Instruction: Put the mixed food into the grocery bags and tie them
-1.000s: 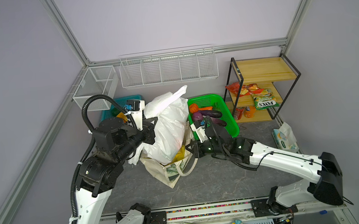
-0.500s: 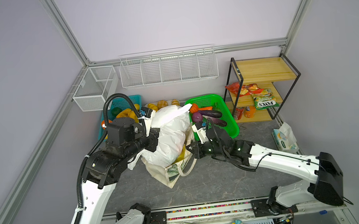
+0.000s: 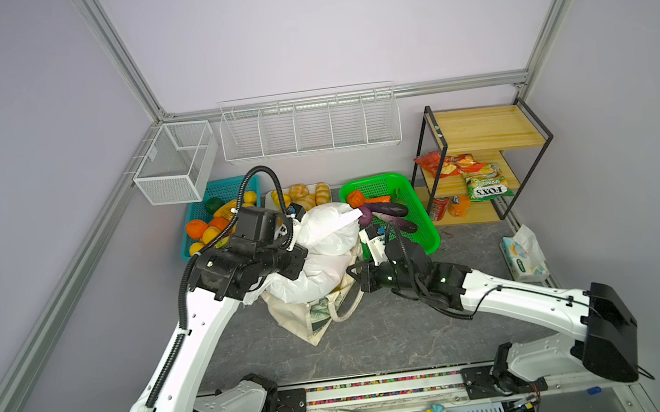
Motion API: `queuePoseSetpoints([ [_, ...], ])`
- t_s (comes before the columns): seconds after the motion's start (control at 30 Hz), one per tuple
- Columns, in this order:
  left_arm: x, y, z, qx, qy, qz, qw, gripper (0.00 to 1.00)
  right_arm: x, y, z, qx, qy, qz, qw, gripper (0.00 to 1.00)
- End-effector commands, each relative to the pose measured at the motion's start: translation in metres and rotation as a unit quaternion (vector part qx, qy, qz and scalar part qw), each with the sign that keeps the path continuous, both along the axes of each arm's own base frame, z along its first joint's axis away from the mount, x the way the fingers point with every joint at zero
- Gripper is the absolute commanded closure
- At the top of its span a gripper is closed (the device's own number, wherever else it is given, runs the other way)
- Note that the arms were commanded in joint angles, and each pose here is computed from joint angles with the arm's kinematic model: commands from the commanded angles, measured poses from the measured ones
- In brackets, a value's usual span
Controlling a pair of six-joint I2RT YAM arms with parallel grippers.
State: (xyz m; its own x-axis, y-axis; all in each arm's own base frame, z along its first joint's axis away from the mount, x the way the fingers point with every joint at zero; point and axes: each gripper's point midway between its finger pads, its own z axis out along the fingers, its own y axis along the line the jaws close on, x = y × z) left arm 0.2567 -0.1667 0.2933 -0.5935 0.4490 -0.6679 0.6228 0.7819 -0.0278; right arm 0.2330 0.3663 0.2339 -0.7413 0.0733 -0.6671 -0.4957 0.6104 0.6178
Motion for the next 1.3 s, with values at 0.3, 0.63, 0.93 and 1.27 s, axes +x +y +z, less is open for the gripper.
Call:
queuePoseSetpoints([
  [0.3,0.009,-0.018,-0.082,0.037,0.096,-0.032,0.994,0.8,0.02,-0.005,0.03,0.05,-0.045,-0.042,0.997,0.93],
  [0.63,0.001,-0.025,0.005,-0.071,-0.028,-0.039,0.996,0.48,0.023,-0.007,0.022,0.042,-0.041,-0.04,0.997,0.93],
  [0.93,0.02,-0.03,0.083,-0.165,-0.172,-0.01,0.971,0.28,0.023,-0.005,0.02,0.042,-0.041,-0.036,0.998,0.93],
  [1.27,0.08,-0.073,0.019,-0.045,-0.115,0.006,0.992,0.33,0.023,-0.003,0.02,0.038,-0.039,-0.031,0.998,0.93],
])
